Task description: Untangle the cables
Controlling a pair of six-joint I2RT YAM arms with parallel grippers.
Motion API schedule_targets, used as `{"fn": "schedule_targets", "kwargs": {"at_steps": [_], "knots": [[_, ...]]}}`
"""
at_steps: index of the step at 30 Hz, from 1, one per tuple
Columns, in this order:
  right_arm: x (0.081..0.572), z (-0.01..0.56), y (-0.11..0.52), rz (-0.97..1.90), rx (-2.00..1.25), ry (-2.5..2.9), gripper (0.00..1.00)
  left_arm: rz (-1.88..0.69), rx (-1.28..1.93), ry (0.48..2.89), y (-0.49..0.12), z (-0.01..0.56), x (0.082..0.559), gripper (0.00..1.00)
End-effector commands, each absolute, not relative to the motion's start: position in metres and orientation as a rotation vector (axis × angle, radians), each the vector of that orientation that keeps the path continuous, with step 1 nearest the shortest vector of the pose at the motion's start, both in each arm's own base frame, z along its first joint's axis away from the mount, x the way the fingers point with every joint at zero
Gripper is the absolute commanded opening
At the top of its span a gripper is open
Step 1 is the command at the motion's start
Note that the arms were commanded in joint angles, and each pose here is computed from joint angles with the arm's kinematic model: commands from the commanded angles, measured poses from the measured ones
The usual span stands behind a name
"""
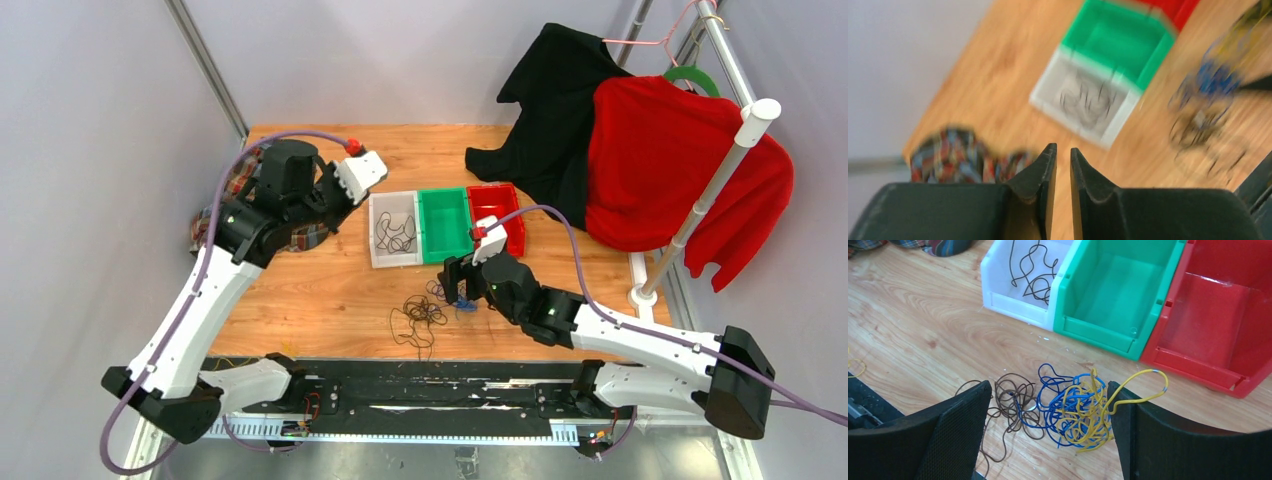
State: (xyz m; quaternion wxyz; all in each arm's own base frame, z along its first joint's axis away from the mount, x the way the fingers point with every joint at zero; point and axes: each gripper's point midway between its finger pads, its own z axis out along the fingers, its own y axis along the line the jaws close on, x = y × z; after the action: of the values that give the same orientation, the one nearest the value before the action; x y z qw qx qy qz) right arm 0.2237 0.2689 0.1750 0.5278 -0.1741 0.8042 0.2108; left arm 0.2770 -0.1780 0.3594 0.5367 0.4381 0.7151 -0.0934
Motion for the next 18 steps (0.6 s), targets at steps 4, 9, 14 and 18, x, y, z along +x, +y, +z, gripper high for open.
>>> {"fn": "schedule_targets", "kwargs": {"at_steps": [4, 9, 14, 18], "knots": [[0.232, 0.167, 0.259, 0.428, -0.41, 1.948, 0.86, 0.102, 1.27, 2.129, -0.037, 0.249, 0.271, 0.3], [0.232, 0.161, 0.255, 0.411, -0.423, 1.967, 0.86, 0.111, 1.545, 2.369, 0.017, 0.192, 0.219, 0.43], [0.23, 0.163, 0.247, 0.397, -0.418, 1.956, 0.86, 0.358, 1.463, 2.608, 0.072, 0.168, 0.195, 0.44], [0.228, 0.161, 0.243, 0.399, -0.413, 1.96, 0.86, 0.435, 1.146, 2.844, 0.115, 0.15, 0.173, 0.44]]}}
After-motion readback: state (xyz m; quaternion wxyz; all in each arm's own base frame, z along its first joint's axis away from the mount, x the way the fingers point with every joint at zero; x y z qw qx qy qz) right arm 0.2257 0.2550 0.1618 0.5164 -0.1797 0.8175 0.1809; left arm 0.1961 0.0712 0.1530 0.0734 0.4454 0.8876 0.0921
